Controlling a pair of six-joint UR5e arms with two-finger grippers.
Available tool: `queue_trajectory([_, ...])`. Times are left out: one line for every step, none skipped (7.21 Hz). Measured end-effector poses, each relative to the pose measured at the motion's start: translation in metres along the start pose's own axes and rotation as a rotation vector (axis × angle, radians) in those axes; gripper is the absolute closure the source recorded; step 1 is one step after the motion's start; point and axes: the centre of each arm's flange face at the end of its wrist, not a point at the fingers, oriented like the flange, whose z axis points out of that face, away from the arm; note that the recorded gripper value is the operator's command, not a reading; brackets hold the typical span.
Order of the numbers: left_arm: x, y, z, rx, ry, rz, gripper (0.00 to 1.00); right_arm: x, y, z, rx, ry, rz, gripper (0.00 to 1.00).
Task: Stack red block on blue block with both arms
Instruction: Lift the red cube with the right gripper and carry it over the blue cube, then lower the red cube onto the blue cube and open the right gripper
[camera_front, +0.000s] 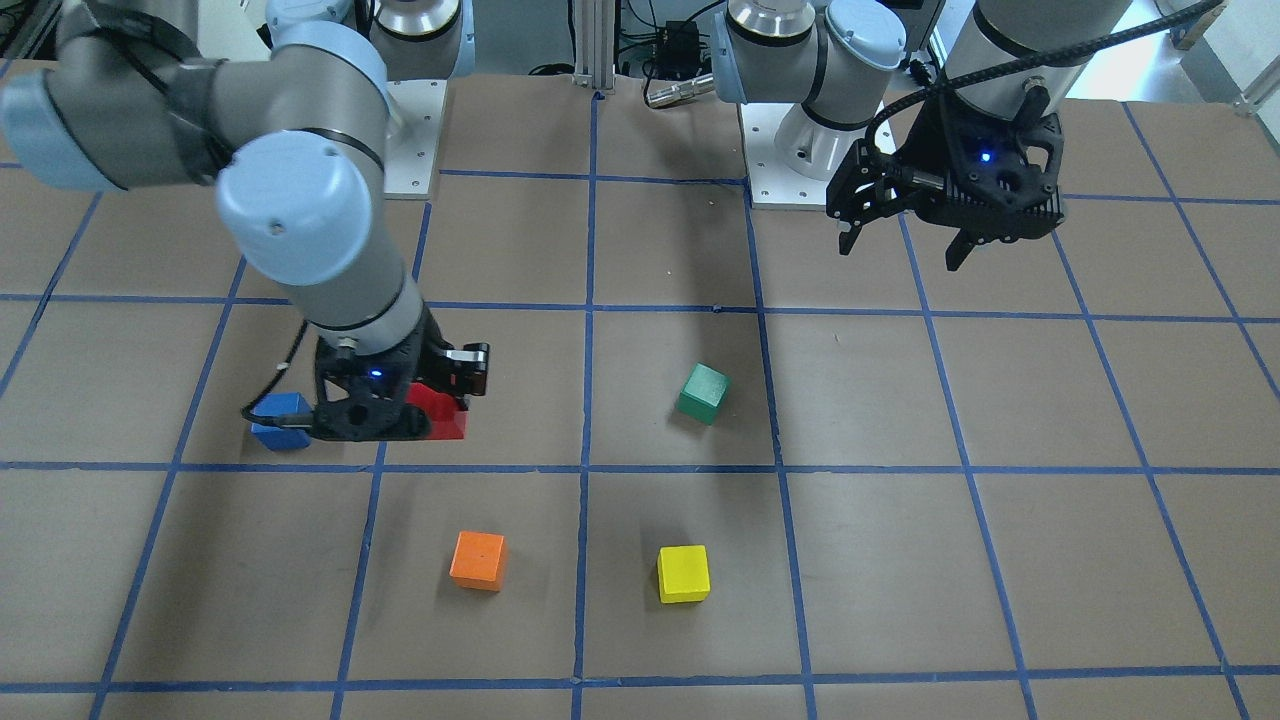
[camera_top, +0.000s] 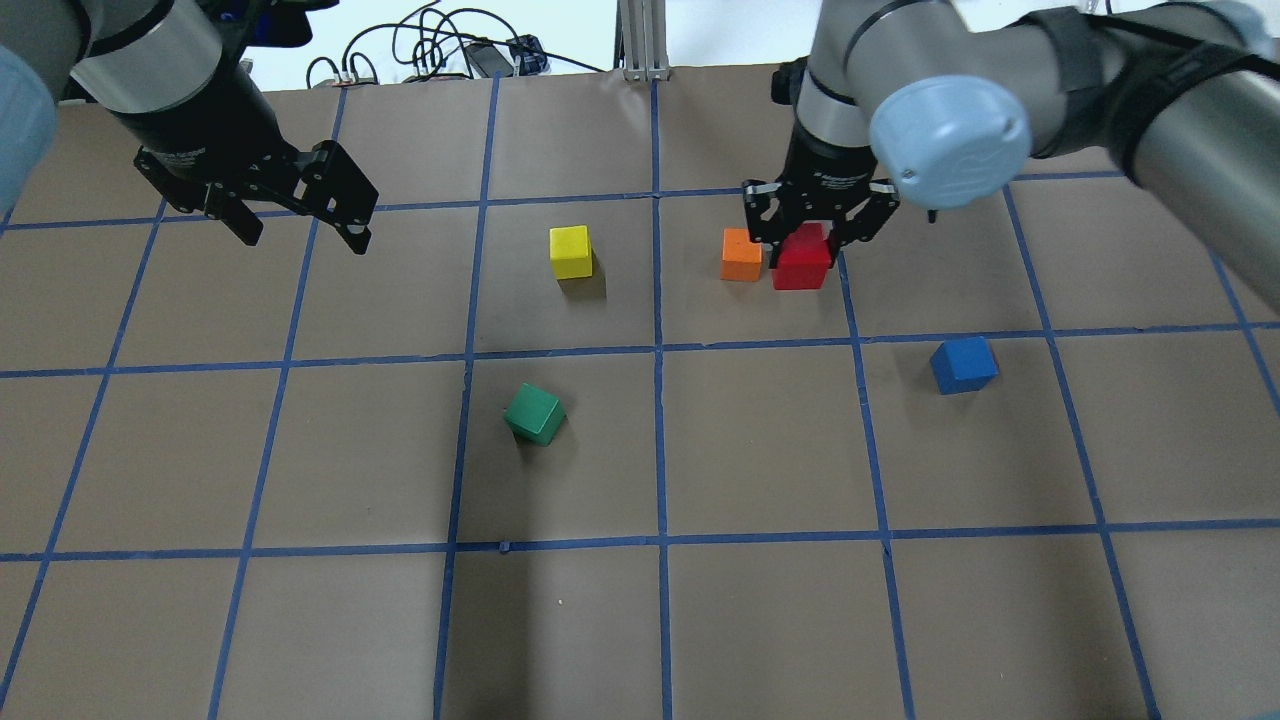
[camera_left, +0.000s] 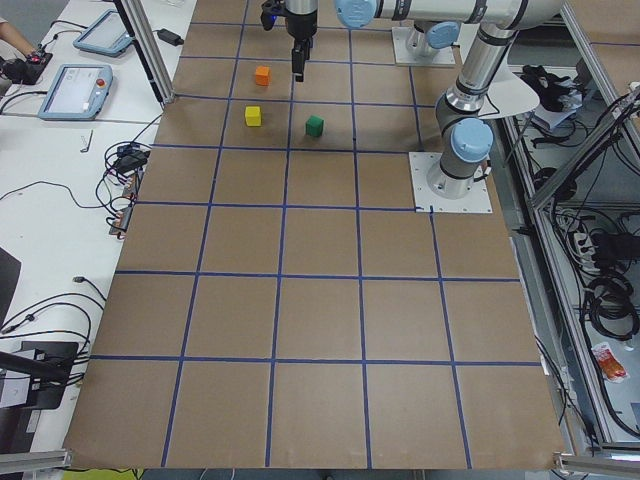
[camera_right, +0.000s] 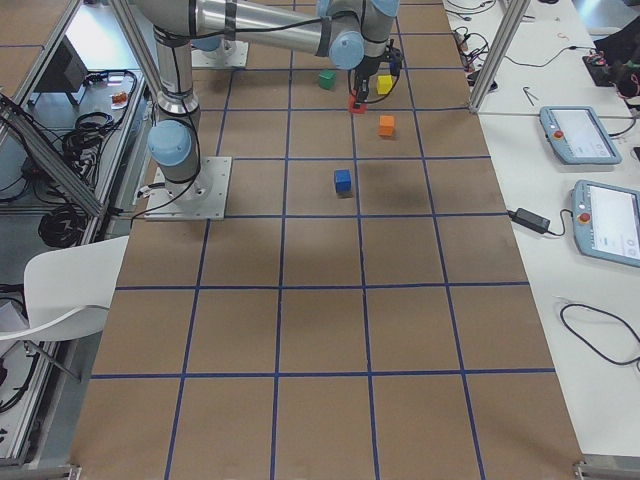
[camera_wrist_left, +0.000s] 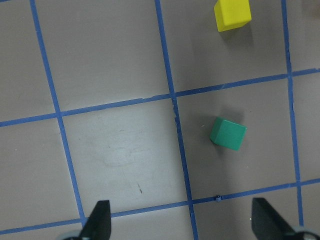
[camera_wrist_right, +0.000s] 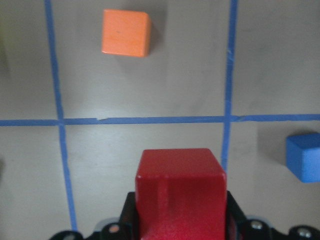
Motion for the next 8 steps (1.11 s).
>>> queue_trajectory([0.000, 0.000, 0.001, -0.001, 0.001, 0.000, 0.00, 0.026, 0.005, 0.002, -0.030, 0.024, 0.007, 1.00])
queue_trajectory([0.000, -0.001, 0.001, -0.002, 0.002, -0.008, 0.00, 0.050, 0.005, 0.013, -0.048, 0.028, -0.008, 1.00])
queue_trajectory([0.000, -0.002, 0.002, -0.003, 0.003, -0.022, 0.00, 0.076, 0.004, 0.029, -0.053, 0.021, -0.038, 1.00])
queue_trajectory([0.000, -0.003, 0.003, -0.004, 0.004, -0.032, 0.00, 0.099, 0.005, 0.050, -0.048, 0.013, -0.066, 1.00])
queue_trajectory([0.000, -0.004, 0.003, -0.004, 0.005, -0.036, 0.00, 0.113, 0.007, 0.069, -0.019, 0.014, -0.100, 1.00])
queue_trajectory([0.000, -0.004, 0.003, -0.004, 0.005, -0.038, 0.00, 0.119, 0.010, 0.084, 0.020, 0.021, -0.136, 1.00])
queue_trajectory([0.001, -0.005, 0.003, -0.004, 0.004, -0.036, 0.00, 0.124, 0.013, 0.097, 0.048, 0.027, -0.170, 1.00])
queue_trajectory([0.001, -0.006, 0.003, -0.004, 0.003, -0.033, 0.00, 0.132, 0.016, 0.106, 0.068, 0.028, -0.189, 1.00])
